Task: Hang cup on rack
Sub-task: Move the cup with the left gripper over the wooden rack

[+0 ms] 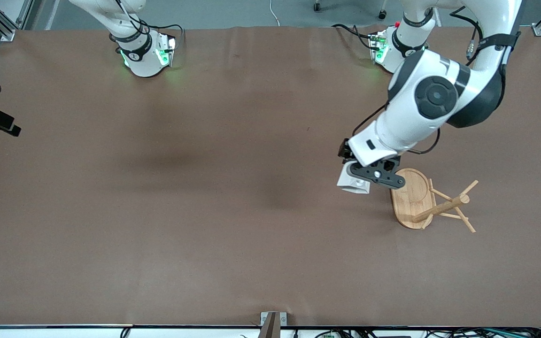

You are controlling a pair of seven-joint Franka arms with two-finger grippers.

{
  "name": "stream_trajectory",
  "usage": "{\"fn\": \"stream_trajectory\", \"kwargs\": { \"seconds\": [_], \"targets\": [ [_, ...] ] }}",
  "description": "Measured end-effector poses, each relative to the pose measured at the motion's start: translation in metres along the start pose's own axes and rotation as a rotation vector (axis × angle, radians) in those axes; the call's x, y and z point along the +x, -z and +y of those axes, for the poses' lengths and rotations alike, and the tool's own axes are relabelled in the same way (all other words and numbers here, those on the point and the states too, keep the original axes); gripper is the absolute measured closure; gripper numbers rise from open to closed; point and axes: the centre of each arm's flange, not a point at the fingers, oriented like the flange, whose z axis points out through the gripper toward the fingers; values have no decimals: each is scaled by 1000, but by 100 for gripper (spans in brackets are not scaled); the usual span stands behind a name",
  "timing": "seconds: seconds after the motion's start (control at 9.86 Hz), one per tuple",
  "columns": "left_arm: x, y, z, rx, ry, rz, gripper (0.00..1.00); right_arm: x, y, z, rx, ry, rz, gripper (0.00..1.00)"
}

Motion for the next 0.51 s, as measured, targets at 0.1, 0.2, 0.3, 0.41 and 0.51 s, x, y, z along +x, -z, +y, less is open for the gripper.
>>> {"fn": "stream_trajectory", "kwargs": {
  "seconds": [0.1, 0.2, 0.3, 0.41, 0.51],
  "targets": [
    [-5, -9, -20, -4, -41, 5, 25, -8, 12, 8, -1, -37, 0, 0],
    [-11, -14, -38, -5, -89, 4, 25, -15, 23, 15, -1, -58, 6, 0],
    [-18, -15, -53, -10, -115, 0, 25, -19, 29, 19, -1, -67, 13, 0],
    [-25, -11, -63, -9, -121, 1, 25, -21, 30, 21, -1, -72, 8, 0],
    [-31, -3, -69, -1, -118, 8, 25, -21, 28, 25, -2, -78, -3, 0]
  ]
}}
